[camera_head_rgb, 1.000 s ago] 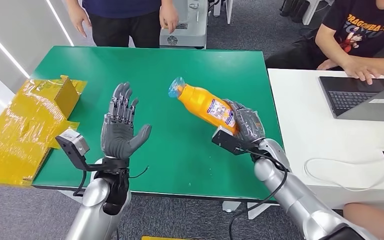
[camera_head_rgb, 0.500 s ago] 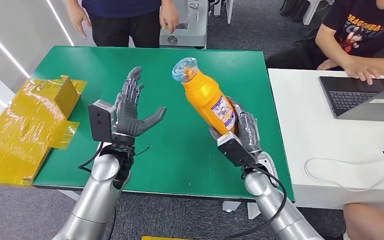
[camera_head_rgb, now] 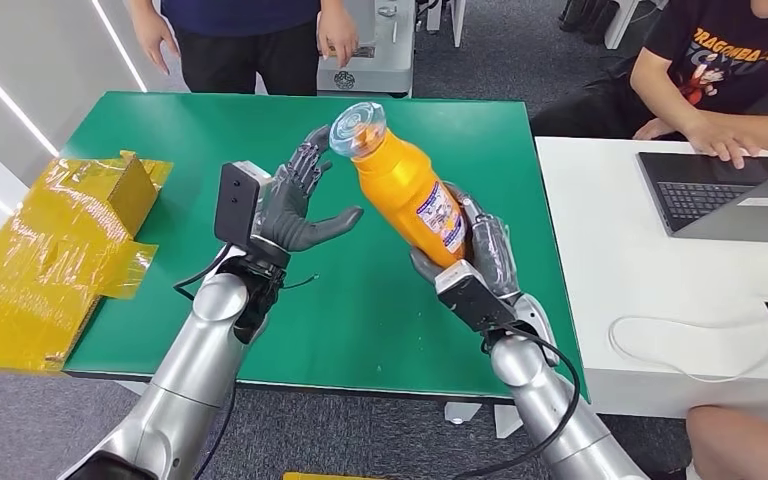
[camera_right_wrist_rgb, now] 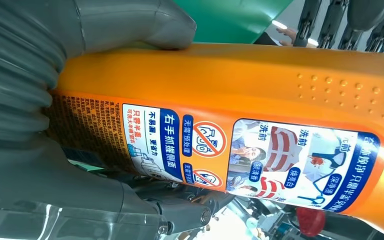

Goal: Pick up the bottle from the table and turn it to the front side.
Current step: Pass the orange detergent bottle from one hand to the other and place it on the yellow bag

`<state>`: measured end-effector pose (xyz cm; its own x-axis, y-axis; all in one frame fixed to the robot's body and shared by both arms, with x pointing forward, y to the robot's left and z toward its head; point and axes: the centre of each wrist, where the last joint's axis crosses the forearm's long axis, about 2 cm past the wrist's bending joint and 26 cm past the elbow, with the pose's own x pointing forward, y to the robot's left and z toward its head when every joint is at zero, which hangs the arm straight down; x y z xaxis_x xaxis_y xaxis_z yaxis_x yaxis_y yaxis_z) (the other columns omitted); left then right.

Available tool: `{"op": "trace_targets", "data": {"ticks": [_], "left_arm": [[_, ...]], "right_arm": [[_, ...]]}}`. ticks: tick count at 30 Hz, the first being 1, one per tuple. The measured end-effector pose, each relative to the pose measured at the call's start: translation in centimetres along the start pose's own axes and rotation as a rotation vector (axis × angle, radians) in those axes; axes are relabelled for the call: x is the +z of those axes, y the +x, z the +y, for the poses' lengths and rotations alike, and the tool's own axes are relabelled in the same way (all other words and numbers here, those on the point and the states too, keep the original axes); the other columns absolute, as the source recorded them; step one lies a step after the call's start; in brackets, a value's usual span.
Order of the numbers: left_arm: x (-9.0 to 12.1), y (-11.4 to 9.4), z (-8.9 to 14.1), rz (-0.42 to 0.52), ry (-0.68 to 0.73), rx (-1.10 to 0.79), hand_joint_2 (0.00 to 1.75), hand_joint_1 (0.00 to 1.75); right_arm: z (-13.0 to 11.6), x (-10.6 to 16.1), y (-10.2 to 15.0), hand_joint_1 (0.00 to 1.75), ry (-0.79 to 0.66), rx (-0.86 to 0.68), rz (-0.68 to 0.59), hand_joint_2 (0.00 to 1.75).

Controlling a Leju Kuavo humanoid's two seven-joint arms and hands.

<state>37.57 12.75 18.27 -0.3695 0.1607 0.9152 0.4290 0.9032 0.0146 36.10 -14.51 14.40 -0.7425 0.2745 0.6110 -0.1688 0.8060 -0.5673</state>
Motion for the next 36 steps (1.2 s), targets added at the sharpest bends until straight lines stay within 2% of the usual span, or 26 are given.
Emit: {"op": "trace_targets", "data": {"ticks": [10,22,36], "left_arm": [[-0.3,0.6,-0.1,0.063,-0.155,0.182,1.75,0.0],[-0.2,0.9,-0.5,0.071,-0.228,0.188,1.75,0.0],[-0.5,1.5,-2.2,-0.003,-0.096,0.046,1.75,0.0]], "right_arm": [[-0.6,-0.8,-0.4,1.75,0.033,0.027,-0.001,1.75],[-0.6,-0.5,-1.0,1.75,0.052,0.053,0.025,1.75],[-0.7,-0.4,-1.2,1.75,0.049,0.061,0.045,1.75]]}}
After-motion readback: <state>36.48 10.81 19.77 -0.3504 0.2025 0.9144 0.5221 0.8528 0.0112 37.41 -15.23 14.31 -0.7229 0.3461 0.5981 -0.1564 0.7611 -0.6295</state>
